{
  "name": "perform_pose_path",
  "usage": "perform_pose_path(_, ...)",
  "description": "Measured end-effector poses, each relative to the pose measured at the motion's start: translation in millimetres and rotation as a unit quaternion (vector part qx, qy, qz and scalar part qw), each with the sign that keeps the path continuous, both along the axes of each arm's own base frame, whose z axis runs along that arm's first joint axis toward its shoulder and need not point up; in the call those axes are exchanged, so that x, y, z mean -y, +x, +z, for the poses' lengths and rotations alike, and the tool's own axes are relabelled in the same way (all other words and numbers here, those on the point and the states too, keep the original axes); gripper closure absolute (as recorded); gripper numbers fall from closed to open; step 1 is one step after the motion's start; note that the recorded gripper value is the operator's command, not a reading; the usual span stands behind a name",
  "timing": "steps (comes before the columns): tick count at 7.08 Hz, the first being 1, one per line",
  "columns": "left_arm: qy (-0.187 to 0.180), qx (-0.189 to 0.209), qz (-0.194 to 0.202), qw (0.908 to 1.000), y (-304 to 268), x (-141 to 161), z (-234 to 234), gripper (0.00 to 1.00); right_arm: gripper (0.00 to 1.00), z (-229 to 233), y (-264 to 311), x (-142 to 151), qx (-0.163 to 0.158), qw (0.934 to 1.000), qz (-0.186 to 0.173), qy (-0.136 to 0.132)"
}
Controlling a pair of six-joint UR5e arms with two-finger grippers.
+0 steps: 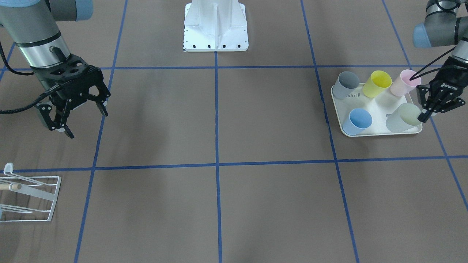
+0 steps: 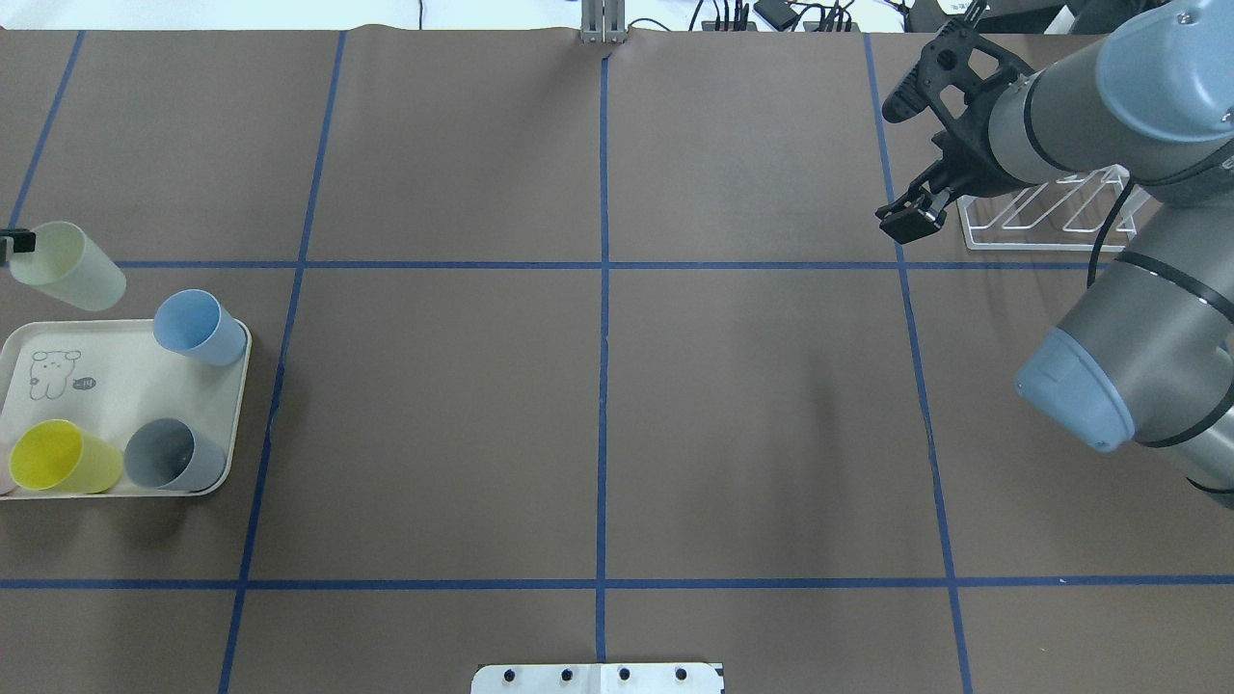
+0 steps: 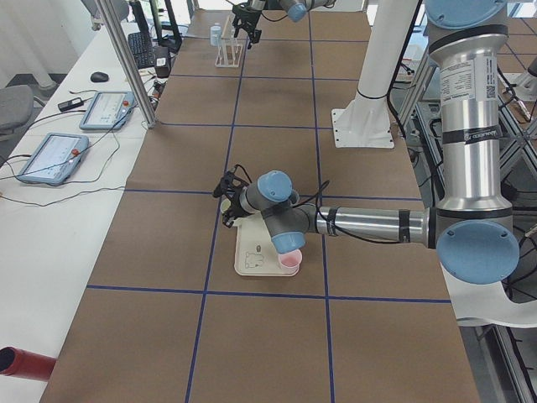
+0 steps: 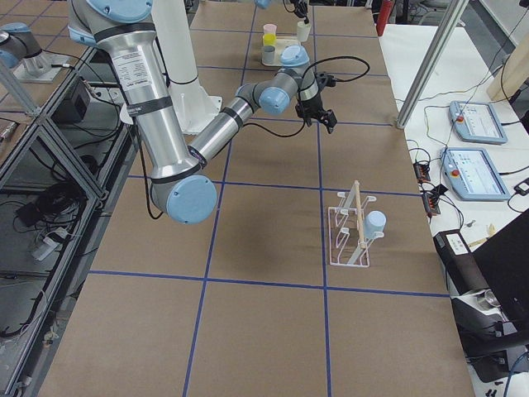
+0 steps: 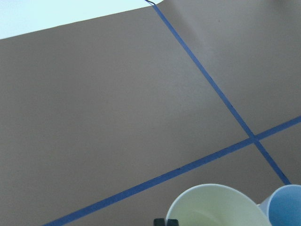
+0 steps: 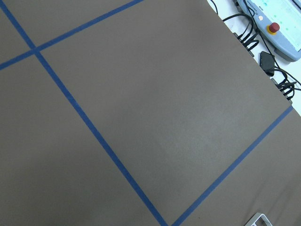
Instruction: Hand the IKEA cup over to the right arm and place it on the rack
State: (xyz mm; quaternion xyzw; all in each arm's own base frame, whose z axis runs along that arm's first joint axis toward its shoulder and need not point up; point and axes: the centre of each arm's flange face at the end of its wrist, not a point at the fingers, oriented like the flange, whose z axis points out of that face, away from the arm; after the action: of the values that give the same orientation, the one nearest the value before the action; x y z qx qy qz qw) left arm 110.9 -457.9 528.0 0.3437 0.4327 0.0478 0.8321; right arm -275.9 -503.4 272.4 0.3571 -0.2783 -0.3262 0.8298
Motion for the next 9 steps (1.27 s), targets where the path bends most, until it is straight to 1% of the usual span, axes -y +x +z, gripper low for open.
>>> perform_pose_path(1, -0.023, -0.021, -0.01, 0.9995, -6, 0, -51, 1.0, 0.01, -6, -4, -3, 0.027, 0.9996, 0.005, 0.011)
perform_pose_path(2, -0.061, -0.065, -0.026, 0.9956, -7, -4, -112, 1.0, 0.01, -14, -14, -11, 0.063, 0.9979, 0.01, 0.015)
perform_pose_path(3, -0.102, -0.124, -0.028, 0.9866, -4, -7, -164, 1.0, 0.01, -23, -25, -21, 0.098, 0.995, 0.011, 0.017)
perform_pose_path(4, -0.145, -0.187, -0.011, 0.9715, 4, -9, -211, 1.0, 0.01, -32, -39, -33, 0.136, 0.9905, 0.009, 0.017)
perform_pose_path(5, -0.189, -0.246, 0.012, 0.9505, 19, -13, -257, 1.0, 0.01, -42, -54, -47, 0.174, 0.9845, 0.003, 0.023)
perform_pose_path(6, -0.233, -0.298, 0.043, 0.9247, 46, -22, -300, 1.0, 0.01, -51, -71, -64, 0.204, 0.9782, -0.006, 0.04)
perform_pose_path(7, -0.269, -0.342, 0.071, 0.8974, 77, -34, -335, 1.0, 0.01, -58, -89, -81, 0.228, 0.9719, -0.008, 0.06)
perform_pose_path(8, -0.292, -0.378, 0.087, 0.8743, 110, -47, -362, 1.0, 0.01, -66, -107, -101, 0.251, 0.965, -0.01, 0.076)
perform_pose_path(9, -0.302, -0.403, 0.091, 0.8593, 146, -60, -379, 1.0, 0.02, -76, -123, -121, 0.273, 0.9577, -0.02, 0.087)
